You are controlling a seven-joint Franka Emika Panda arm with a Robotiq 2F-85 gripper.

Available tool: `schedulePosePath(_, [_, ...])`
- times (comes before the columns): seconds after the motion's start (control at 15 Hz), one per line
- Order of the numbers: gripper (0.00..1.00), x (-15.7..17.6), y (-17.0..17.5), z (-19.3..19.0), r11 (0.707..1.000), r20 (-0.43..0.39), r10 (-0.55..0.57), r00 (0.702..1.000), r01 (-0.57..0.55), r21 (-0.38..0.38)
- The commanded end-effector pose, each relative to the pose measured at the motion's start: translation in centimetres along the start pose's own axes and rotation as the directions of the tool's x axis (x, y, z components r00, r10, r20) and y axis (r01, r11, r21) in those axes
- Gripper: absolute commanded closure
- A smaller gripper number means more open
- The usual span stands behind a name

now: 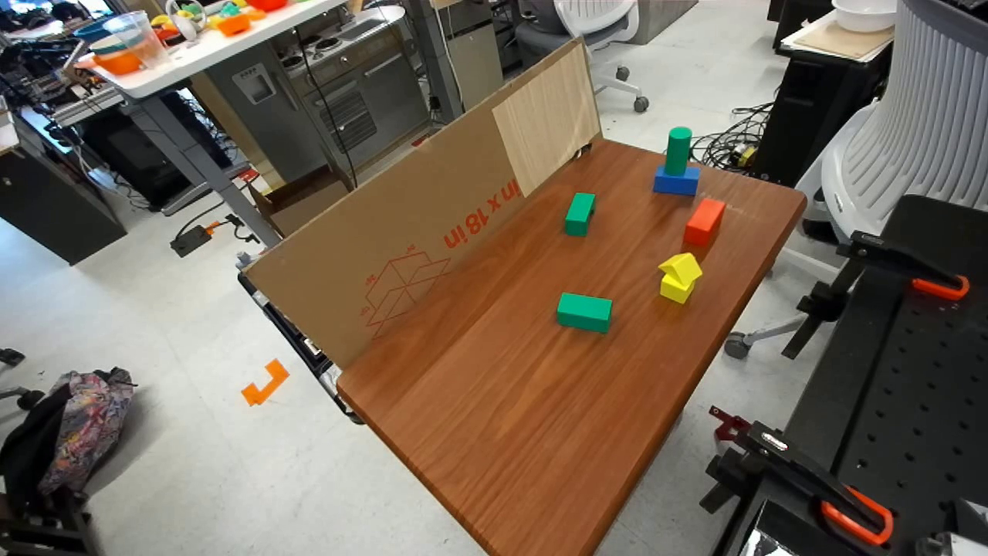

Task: Take the orange block and put it on the green block at the right

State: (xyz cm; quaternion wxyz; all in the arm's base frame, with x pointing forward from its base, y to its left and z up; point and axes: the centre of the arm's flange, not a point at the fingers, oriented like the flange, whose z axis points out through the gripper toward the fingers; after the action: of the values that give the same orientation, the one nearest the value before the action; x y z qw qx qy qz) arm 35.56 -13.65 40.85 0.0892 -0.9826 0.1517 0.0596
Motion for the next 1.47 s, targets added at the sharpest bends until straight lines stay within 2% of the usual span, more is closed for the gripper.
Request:
schedulePosePath(0.0, [0.0,4.5,0.2,3.4,0.998,-0.021,0.003,1.0,-0.004,-0.064])
schedulePosePath(0.33, [0.0,8.6,0.1,9.2,0.983,-0.028,-0.106,0.994,0.1,-0.156])
schedulePosePath(0.73, [0.0,13.0,-0.2,13.7,0.936,-0.016,-0.25,0.968,0.238,-0.259])
schedulePosePath(1.07, [0.0,15.5,-0.9,16.7,0.887,0.031,-0.354,0.935,0.346,-0.306])
schedulePosePath(1.33, [0.0,17.2,-2.3,18.9,0.874,0.04,-0.386,0.922,0.379,-0.304])
schedulePosePath(1.4, [0.0,17.6,-2.8,19.7,0.88,0.037,-0.371,0.928,0.364,-0.305])
